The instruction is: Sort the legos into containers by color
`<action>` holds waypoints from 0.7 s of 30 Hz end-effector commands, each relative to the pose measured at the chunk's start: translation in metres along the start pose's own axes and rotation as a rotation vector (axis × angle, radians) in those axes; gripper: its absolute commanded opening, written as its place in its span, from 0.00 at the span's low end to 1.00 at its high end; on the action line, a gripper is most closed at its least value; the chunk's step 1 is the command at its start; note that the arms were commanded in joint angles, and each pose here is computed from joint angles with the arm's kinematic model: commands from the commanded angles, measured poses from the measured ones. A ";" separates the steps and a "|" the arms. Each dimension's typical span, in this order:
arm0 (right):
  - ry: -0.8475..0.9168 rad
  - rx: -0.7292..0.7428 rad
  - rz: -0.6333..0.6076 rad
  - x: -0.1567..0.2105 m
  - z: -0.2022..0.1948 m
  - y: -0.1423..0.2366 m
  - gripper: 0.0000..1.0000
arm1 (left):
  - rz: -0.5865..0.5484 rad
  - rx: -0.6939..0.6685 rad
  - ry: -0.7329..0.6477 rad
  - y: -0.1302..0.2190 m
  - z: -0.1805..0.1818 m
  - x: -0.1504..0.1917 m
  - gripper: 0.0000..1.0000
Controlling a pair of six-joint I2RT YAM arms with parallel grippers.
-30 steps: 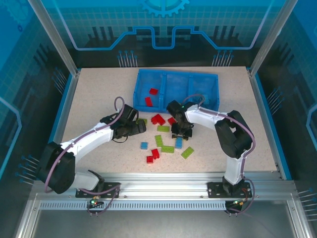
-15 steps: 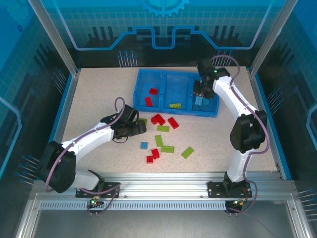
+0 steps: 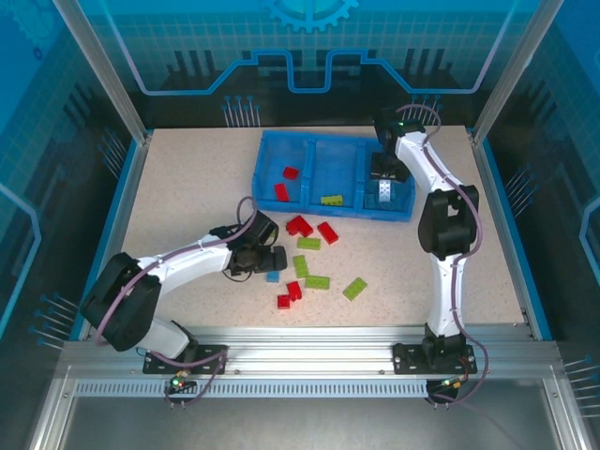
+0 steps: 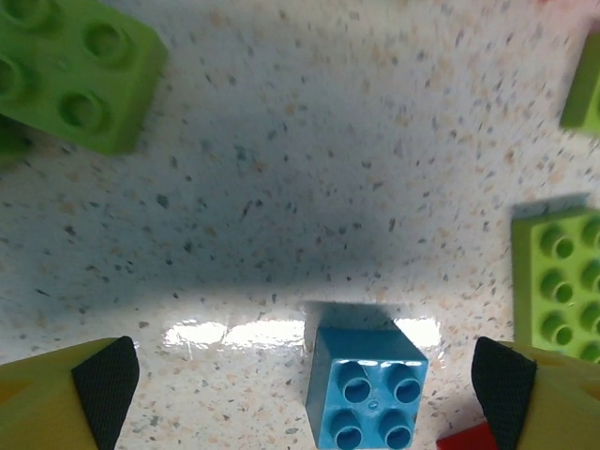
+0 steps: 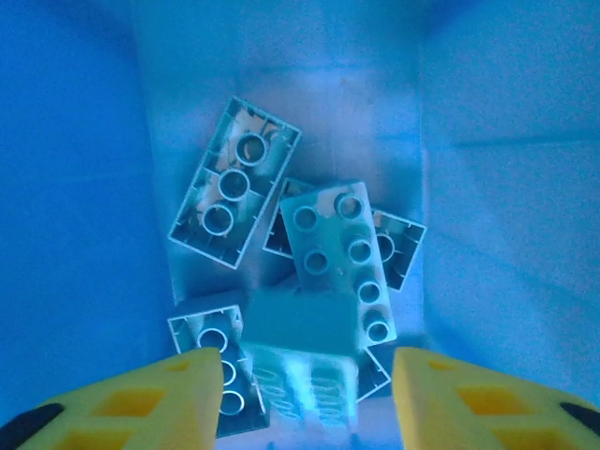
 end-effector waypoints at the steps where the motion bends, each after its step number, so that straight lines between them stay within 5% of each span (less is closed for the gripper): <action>1: -0.002 0.009 0.024 -0.002 -0.008 0.004 0.66 | 0.062 -0.007 -0.010 -0.004 -0.006 0.006 0.93; 6: -0.029 -0.078 0.008 0.003 -0.008 0.027 0.84 | 0.079 0.001 -0.021 -0.011 -0.016 0.007 0.89; 21: -0.132 -0.258 -0.082 0.032 -0.052 0.092 0.87 | 0.125 -0.022 -0.004 -0.035 -0.021 0.008 0.66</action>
Point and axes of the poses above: each hand's point on the last joint's axis, 136 mm out from that joint toward the fingers, its own y axis back along the fingers, its own z axis along the line the jaws close on, x = y × z, the point moved 7 cm from there along y, back along the fingers, and after that the axes turned 10 degrees about -y, right-handed, at the moved point
